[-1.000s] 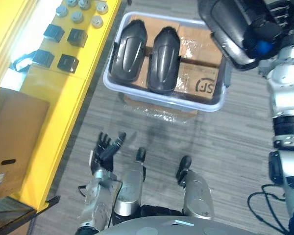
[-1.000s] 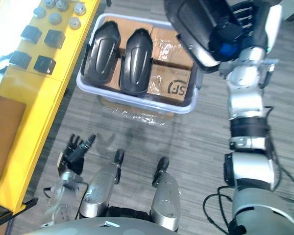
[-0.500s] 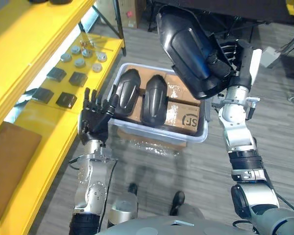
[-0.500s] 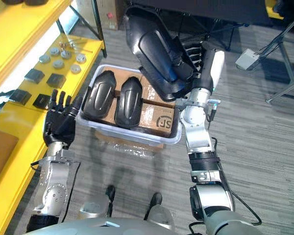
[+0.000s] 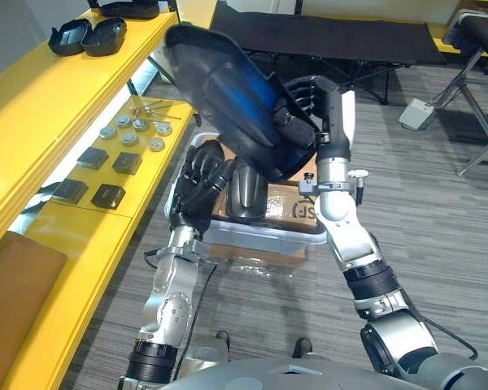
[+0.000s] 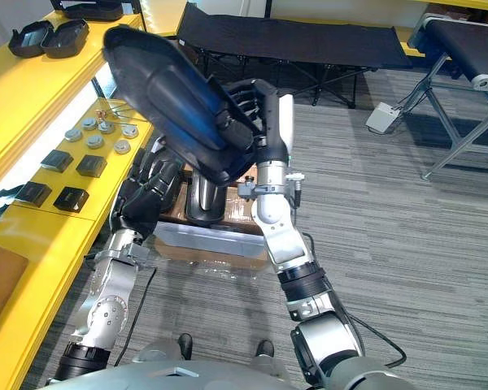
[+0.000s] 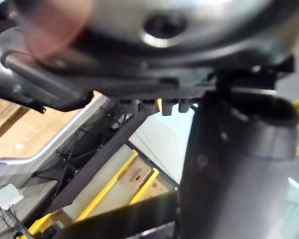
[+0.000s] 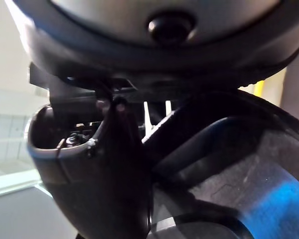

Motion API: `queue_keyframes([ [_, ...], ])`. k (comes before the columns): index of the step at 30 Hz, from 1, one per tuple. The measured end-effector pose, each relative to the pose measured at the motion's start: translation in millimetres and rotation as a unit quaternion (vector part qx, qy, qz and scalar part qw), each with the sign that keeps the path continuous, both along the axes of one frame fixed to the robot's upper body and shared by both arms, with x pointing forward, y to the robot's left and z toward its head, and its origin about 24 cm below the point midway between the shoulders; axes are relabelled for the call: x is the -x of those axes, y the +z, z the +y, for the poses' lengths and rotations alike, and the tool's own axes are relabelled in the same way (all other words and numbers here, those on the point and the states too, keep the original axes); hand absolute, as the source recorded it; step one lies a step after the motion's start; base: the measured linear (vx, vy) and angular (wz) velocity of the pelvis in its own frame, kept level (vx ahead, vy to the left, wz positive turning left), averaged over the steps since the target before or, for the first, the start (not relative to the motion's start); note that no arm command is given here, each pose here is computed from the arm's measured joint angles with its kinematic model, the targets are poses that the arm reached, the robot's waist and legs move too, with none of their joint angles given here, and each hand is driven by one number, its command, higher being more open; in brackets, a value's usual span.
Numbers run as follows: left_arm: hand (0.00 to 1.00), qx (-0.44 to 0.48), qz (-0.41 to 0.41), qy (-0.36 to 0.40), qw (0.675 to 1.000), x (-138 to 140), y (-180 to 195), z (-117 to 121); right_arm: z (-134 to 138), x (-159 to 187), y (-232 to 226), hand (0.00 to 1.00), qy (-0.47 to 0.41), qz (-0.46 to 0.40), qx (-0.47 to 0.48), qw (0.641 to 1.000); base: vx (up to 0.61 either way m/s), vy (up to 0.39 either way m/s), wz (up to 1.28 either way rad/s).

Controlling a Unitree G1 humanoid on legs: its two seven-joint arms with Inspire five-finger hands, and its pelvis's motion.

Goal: Walk over and take three plastic housings, then place them on the shelf

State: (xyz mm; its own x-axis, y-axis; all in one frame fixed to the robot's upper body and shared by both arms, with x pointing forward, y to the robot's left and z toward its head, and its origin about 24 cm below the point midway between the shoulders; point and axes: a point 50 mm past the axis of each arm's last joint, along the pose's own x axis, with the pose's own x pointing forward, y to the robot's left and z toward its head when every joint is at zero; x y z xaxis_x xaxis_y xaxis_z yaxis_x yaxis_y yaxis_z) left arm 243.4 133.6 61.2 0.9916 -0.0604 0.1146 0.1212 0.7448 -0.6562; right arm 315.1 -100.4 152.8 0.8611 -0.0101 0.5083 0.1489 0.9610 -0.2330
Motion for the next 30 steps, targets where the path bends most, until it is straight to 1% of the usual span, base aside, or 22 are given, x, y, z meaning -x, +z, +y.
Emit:
queue_keyframes([
  [5, 1.00, 0.015, -0.014, -0.033, 0.999, -3, 5, -12, 21, 2, -22, 0.00, 0.044, 0.043, 0.015, 0.998, 0.00, 0.000, 0.00],
  [10, 1.00, 0.027, -0.017, -0.035, 0.999, -6, 10, -15, 30, 5, -30, 0.00, 0.066, 0.056, 0.009, 0.996, 0.00, 0.000, 0.00],
  [11, 0.00, 0.036, -0.017, -0.035, 0.999, -6, 10, -15, 30, 6, -30, 0.00, 0.068, 0.054, 0.008, 0.996, 0.00, 0.000, 0.00],
  [14, 0.00, 0.058, -0.009, -0.032, 0.998, -6, 10, -14, 30, 10, -36, 0.00, 0.071, 0.057, 0.005, 0.996, 0.00, 0.000, 0.00],
  [20, 0.00, 0.064, 0.011, -0.010, 0.998, -6, 9, -12, 31, 17, -48, 0.00, 0.081, 0.075, -0.006, 0.994, 0.00, 0.000, 0.00],
  [22, 0.00, 0.067, 0.021, 0.001, 0.998, -7, 8, -12, 36, 20, -51, 0.00, 0.092, 0.079, -0.007, 0.993, -0.04, 0.001, -0.02],
  [26, 0.00, 0.067, 0.043, 0.033, 0.996, -7, 6, -7, 43, 29, -51, 0.00, 0.116, 0.058, -0.013, 0.991, -0.02, 0.001, 0.00],
  [30, 0.00, 0.051, 0.041, 0.040, 0.997, -7, 6, -5, 43, 30, -52, 0.00, 0.119, 0.056, -0.015, 0.991, 0.00, 0.000, 0.00],
])
